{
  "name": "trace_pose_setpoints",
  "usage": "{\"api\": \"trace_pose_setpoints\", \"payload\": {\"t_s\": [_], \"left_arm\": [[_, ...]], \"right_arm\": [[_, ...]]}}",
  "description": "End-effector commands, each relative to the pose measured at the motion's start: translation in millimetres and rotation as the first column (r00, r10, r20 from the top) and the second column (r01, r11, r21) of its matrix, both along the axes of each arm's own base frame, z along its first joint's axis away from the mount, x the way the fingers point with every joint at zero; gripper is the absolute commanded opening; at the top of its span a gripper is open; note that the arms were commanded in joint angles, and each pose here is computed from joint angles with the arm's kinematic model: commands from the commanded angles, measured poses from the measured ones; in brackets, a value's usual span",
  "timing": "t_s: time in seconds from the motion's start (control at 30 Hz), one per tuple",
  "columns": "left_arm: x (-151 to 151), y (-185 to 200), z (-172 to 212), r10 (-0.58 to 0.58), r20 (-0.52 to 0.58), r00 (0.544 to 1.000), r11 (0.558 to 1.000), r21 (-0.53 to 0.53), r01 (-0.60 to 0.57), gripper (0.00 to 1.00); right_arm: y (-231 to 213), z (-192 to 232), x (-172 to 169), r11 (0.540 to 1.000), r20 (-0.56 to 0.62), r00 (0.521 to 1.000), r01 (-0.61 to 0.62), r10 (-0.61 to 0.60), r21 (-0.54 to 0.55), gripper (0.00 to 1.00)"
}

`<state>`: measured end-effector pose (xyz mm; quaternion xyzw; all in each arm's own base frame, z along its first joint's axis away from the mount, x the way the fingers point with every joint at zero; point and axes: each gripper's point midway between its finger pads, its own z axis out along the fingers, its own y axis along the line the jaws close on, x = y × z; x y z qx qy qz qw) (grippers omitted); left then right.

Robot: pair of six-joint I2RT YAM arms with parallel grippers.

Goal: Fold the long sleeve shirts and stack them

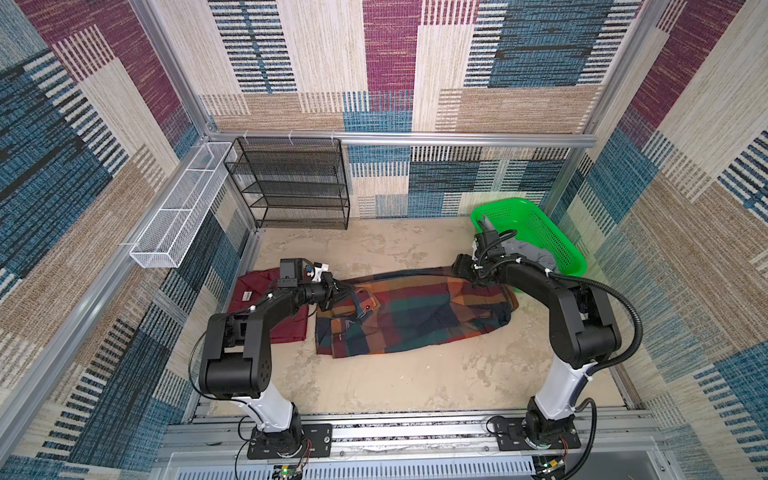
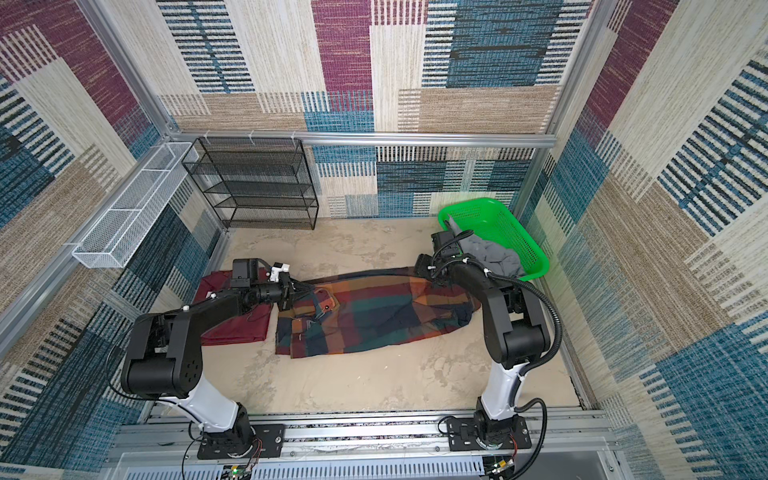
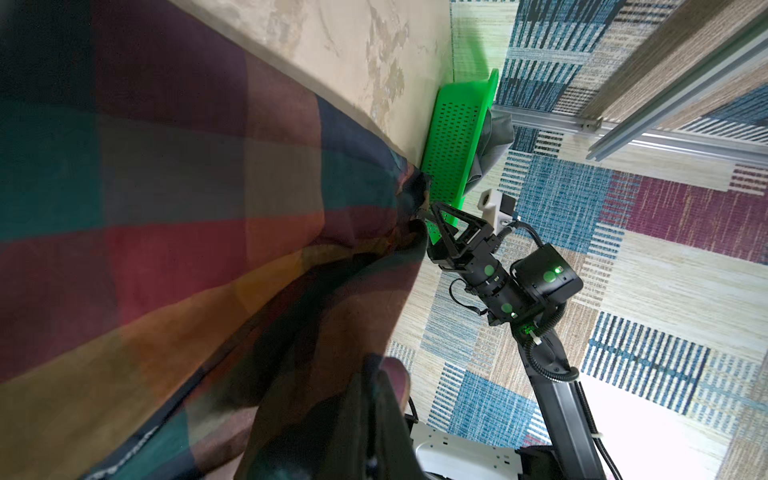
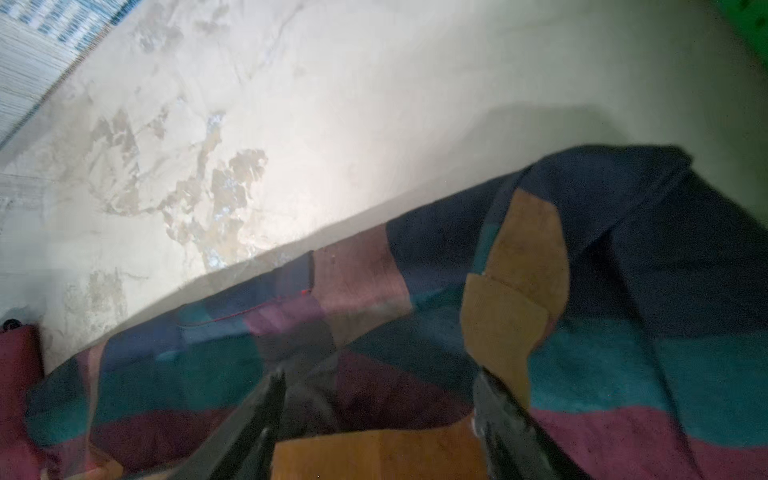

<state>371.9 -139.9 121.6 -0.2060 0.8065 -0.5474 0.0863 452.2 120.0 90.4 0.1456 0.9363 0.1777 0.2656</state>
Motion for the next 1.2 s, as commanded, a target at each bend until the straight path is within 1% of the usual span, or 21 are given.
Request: {"api": "trace_pose_setpoints", "payload": {"t_s": [0.0, 0.07, 0.1, 0.13, 0.23, 0.33, 0.4, 0.47, 0.53, 0.6, 0.63, 0.7, 0.77, 0.8, 0.9, 1.0, 1.1, 1.17], "left_arm": [[3, 3, 9, -0.019, 0.067, 0.998, 1.0, -0.019, 0.021, 0.15], [2, 7, 10, -0.014, 0.071, 0.997, 1.0, 0.002, 0.014, 0.3], [2, 10, 12, -0.01, 0.073, 0.997, 1.0, 0.02, 0.009, 0.39], [2, 12, 15, -0.01, 0.083, 0.996, 0.999, 0.035, 0.007, 0.44], [3, 19, 29, -0.001, 0.113, 0.994, 0.999, 0.049, -0.004, 0.5], [3, 26, 47, 0.011, 0.152, 0.988, 0.996, 0.091, -0.025, 0.51], [0, 30, 60, 0.01, 0.186, 0.982, 0.989, 0.141, -0.037, 0.51], [-4, 35, 76, 0.006, 0.231, 0.973, 0.978, 0.204, -0.054, 0.51], [-8, 43, 85, 0.008, 0.263, 0.965, 0.96, 0.27, -0.081, 0.54], [-14, 52, 87, 0.007, 0.286, 0.958, 0.933, 0.342, -0.109, 0.57], [-18, 58, 86, 0.007, 0.295, 0.955, 0.911, 0.392, -0.127, 0.59], [-25, 71, 82, 0.01, 0.312, 0.95, 0.863, 0.477, -0.166, 0.63], [-31, 83, 79, 0.037, 0.338, 0.94, 0.818, 0.531, -0.223, 0.69], [-33, 86, 81, 0.045, 0.361, 0.931, 0.805, 0.539, -0.248, 0.71], [-41, 93, 83, 0.06, 0.404, 0.913, 0.777, 0.556, -0.297, 0.74], [-47, 96, 84, 0.057, 0.42, 0.906, 0.756, 0.574, -0.314, 0.74], [-49, 97, 81, 0.058, 0.419, 0.906, 0.752, 0.579, -0.316, 0.74], [-49, 96, 79, 0.058, 0.413, 0.909, 0.758, 0.574, -0.309, 0.74]], "right_arm": [[-2, 19, 5, 1.0, 0.054, 0.999, 0.003, -0.003, -0.004, 0.73], [0, 28, 3, 1.0, 0.07, 0.998, -0.005, 0.004, 0.011, 0.73], [4, 33, 0, 0.999, 0.082, 0.996, -0.021, 0.018, 0.028, 0.73], [10, 37, -3, 0.997, 0.093, 0.995, -0.046, 0.041, 0.056, 0.73], [25, 40, -13, 0.989, 0.09, 0.991, -0.104, 0.095, 0.109, 0.73], [39, 40, -25, 0.98, 0.089, 0.987, -0.147, 0.136, 0.13, 0.71], [61, 49, -34, 0.966, 0.119, 0.974, -0.209, 0.192, 0.151, 0.71], [95, 55, -45, 0.94, 0.138, 0.953, -0.291, 0.269, 0.178, 0.71], [131, 57, -54, 0.906, 0.139, 0.928, -0.368, 0.345, 0.21, 0.71], [163, 55, -58, 0.888, 0.137, 0.907, -0.419, 0.398, 0.192, 0.71], [176, 52, -58, 0.883, 0.131, 0.899, -0.435, 0.417, 0.175, 0.71], [201, 46, -60, 0.865, 0.129, 0.883, -0.468, 0.451, 0.182, 0.71], [221, 37, -58, 0.853, 0.115, 0.874, -0.485, 0.472, 0.193, 0.7], [232, 32, -57, 0.845, 0.111, 0.867, -0.499, 0.486, 0.194, 0.7], [257, 11, -53, 0.842, 0.081, 0.858, -0.513, 0.507, 0.165, 0.7], [269, -9, -46, 0.865, 0.042, 0.872, -0.489, 0.488, 0.114, 0.69], [273, -25, -37, 0.891, 0.009, 0.891, -0.455, 0.455, 0.002, 0.68], [275, -36, -37, 0.891, -0.016, 0.894, -0.447, 0.447, -0.084, 0.68]]}}
